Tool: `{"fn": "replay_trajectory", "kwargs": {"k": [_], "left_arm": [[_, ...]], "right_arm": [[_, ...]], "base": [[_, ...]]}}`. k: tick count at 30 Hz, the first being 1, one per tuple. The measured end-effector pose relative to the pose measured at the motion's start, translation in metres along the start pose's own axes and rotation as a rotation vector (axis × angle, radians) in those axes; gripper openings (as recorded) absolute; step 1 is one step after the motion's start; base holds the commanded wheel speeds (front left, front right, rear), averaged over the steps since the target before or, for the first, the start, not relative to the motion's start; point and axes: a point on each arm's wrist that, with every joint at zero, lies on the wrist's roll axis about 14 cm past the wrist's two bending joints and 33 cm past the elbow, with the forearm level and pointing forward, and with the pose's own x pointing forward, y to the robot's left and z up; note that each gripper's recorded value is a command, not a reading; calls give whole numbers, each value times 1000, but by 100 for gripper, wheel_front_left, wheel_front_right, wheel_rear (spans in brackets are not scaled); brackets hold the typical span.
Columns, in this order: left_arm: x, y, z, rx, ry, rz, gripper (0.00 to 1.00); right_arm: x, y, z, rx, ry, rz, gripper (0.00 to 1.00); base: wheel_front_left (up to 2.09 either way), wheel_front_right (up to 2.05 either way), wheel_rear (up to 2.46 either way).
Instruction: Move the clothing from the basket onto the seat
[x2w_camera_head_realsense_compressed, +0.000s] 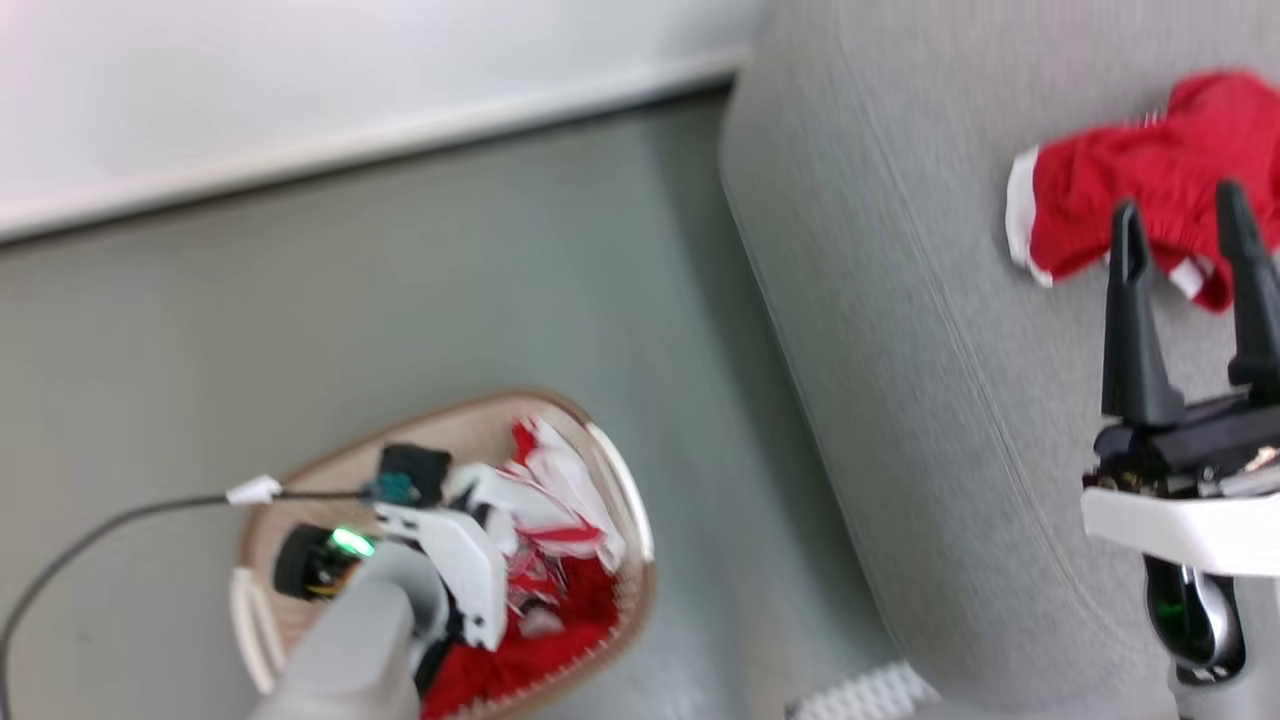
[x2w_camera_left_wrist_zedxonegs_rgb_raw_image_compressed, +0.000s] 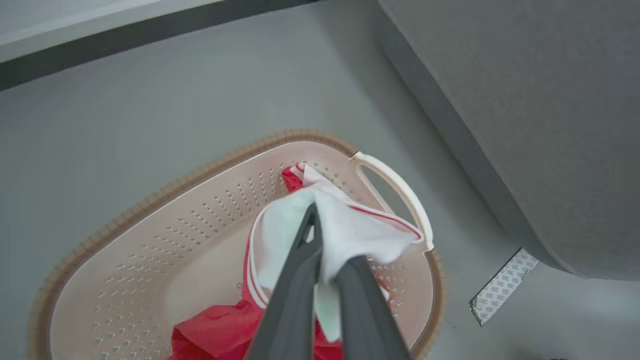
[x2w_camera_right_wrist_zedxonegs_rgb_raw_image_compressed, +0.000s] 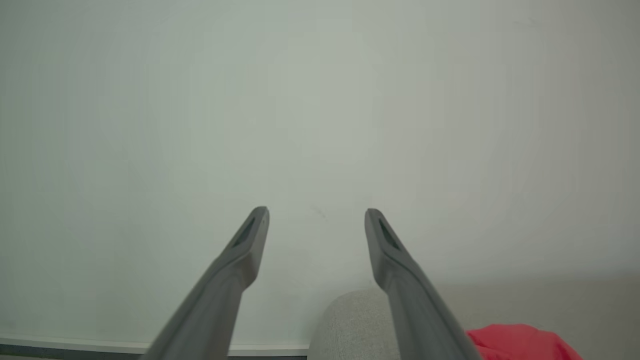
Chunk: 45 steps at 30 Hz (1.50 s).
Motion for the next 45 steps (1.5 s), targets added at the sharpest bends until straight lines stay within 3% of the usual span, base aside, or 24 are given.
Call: {"fn": "replay_trajectory", "kwargs": {"k": [7,19,32,38,45], "left_arm": [[-52,-9,56,32,-198,28,0],[-148,-9,153,103,-557,82,0],[-248,-36,254,238,-919,101,0],[-272,-50,282,268,-991,87,0],[-274,-59,287,276,-993,71,0]], "right_arm": [[-14,16,29,35,-56,55,100],[-33,56,48,109,-88,168,100],[-48,87,51,156,-81,250,100],[-57,99,40,173,-37,287,100],[-85,155,17,190,79,521,100]], "base": [[0,0,0],[0,0,0],[0,0,0],[0,0,0],[0,0,0]]}}
